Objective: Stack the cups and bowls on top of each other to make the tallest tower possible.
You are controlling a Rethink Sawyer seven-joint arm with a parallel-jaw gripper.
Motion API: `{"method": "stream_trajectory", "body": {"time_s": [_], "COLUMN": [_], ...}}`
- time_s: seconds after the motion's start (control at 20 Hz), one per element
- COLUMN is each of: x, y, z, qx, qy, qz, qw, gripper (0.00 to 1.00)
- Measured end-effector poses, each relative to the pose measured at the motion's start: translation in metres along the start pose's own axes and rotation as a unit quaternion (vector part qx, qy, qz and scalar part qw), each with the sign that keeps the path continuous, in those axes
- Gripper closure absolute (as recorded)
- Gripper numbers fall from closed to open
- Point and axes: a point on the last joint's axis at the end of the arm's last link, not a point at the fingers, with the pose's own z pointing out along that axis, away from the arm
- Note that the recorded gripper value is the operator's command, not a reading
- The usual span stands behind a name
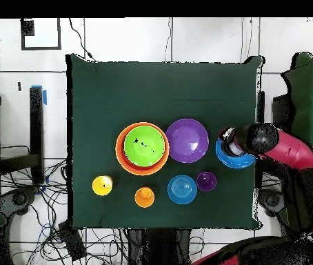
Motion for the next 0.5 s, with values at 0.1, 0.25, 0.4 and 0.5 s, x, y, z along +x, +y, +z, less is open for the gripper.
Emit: {"method": "stream_trajectory", "body": {"time_s": [0.1, 0.25, 0.4, 0.5], "x": [0.0010, 0.0020, 0.0020, 0.0015], "y": [0.0004, 0.0011, 0.0017, 0.0019], "z": [0.0030, 0.0070, 0.0086, 0.0090], "qx": [0.000, -0.001, -0.002, -0.003], "qy": [0.000, -0.002, -0.003, -0.005], "qz": [-0.002, -0.004, -0.005, -0.004], "qw": [1.0000, 1.0000, 1.0000, 1.0000], "gripper": [0.00, 0.00, 0.00, 0.00]}}
